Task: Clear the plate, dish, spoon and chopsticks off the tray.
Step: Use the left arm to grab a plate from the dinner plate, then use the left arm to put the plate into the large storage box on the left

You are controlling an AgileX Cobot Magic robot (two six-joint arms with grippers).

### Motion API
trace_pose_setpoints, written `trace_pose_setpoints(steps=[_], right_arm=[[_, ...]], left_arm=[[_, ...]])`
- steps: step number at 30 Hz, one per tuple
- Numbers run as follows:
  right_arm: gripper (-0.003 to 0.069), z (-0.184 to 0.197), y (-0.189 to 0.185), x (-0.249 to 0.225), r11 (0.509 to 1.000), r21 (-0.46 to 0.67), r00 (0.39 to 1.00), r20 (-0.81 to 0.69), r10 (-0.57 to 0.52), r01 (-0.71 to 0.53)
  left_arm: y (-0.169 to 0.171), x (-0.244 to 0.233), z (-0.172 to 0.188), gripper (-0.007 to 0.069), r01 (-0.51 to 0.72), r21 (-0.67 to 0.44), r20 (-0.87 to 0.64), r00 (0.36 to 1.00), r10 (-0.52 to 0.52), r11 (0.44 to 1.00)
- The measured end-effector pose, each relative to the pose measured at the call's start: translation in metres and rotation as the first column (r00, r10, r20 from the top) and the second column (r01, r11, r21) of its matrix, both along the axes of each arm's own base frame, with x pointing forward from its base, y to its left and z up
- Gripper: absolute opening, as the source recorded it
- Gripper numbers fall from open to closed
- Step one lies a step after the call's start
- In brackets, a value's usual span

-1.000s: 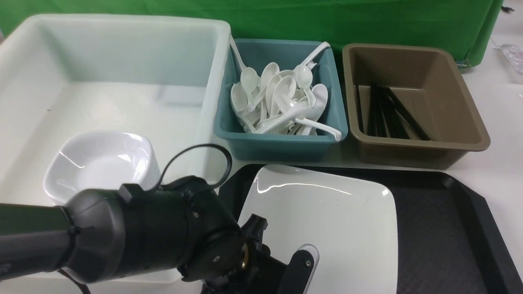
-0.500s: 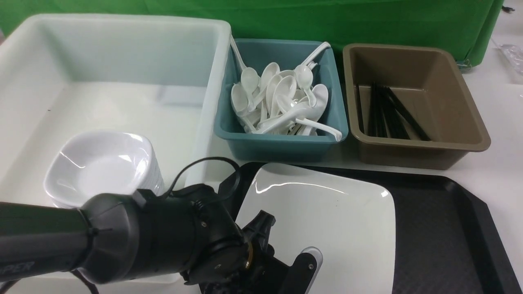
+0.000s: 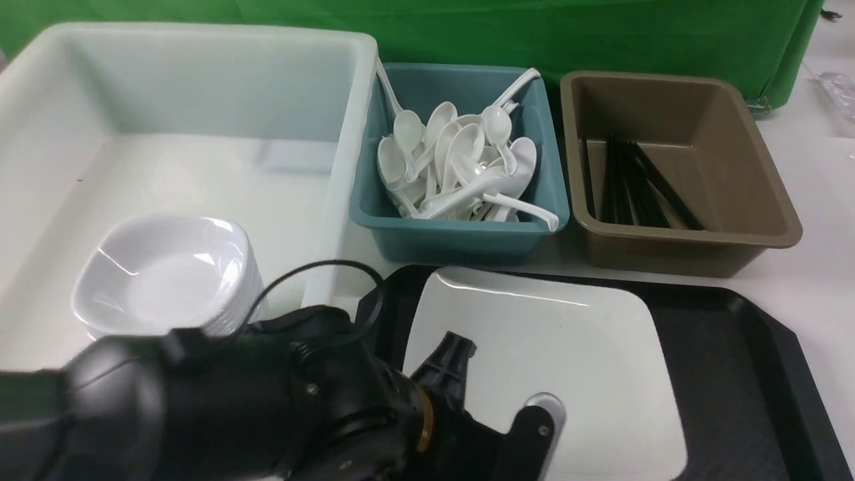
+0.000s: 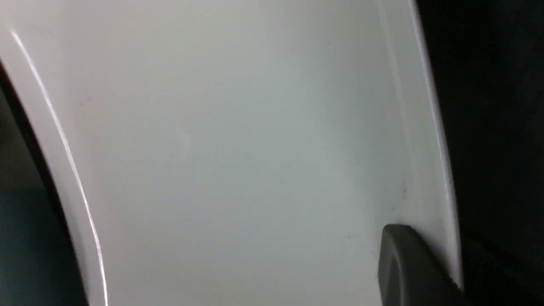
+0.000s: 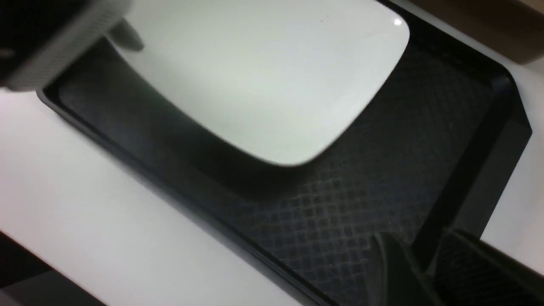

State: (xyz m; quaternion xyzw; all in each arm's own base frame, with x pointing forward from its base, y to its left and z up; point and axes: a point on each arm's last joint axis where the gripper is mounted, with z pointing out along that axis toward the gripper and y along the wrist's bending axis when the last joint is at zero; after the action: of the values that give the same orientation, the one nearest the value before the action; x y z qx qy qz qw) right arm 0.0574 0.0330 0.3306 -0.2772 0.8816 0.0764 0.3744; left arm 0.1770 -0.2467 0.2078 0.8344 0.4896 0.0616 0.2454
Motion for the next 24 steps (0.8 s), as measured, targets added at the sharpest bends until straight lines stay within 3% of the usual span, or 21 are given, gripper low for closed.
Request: trace_pose_setpoints(steps=[7, 17, 24], right_arm=[[0.0181, 0.005, 0.0, 0.002, 1.0, 0.011, 0.999, 0.036, 0.0, 0.0], [0.0028, 0.039, -0.017, 0.005, 0.992, 0.052, 0.981, 0.151, -0.12, 0.113], [0.0022, 0.053, -0.018, 0.005, 0.986, 0.127, 0.971, 0.197, -0.133, 0.109]], left_arm=[[0.004, -0.041, 0.043, 0.0019, 0.022, -0.091, -0.011, 1.0, -0.023, 0.996], [0.029, -0.06, 0.096, 0.003, 0.007, -0.254, 0.02, 1.0, -0.002, 0.967], [0.046, -0.069, 0.14, 0.0037, 0.019, -0.383, 0.077, 0.997, 0.012, 0.923]])
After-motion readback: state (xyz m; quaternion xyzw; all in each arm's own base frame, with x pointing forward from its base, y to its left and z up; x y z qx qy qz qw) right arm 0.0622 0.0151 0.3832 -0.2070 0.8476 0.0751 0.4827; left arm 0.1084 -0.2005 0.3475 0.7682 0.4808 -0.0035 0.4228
